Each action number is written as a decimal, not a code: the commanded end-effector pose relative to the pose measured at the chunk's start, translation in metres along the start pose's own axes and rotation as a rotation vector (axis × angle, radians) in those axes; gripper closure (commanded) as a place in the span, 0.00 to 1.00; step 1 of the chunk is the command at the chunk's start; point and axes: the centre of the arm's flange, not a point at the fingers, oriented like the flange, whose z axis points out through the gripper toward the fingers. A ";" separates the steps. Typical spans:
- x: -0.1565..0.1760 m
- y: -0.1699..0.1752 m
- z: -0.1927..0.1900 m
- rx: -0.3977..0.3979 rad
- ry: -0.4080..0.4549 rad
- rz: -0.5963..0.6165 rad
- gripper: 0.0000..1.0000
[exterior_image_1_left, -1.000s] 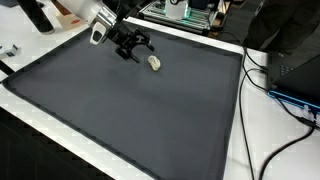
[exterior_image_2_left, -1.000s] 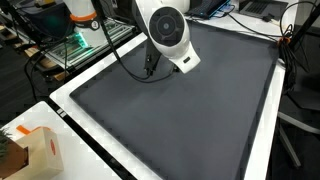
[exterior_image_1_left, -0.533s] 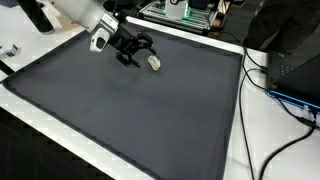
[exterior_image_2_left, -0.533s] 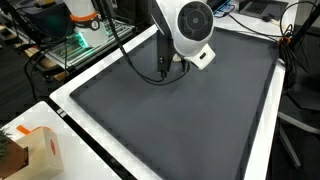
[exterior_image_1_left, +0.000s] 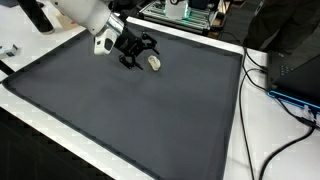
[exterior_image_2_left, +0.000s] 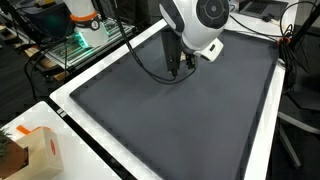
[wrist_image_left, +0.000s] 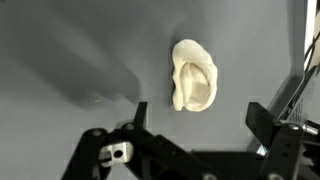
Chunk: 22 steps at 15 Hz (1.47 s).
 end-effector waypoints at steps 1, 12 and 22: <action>0.005 -0.005 0.002 -0.012 -0.042 -0.071 0.00; 0.028 -0.064 -0.016 -0.145 -0.055 -0.047 0.00; 0.036 -0.156 -0.048 -0.337 0.001 0.386 0.00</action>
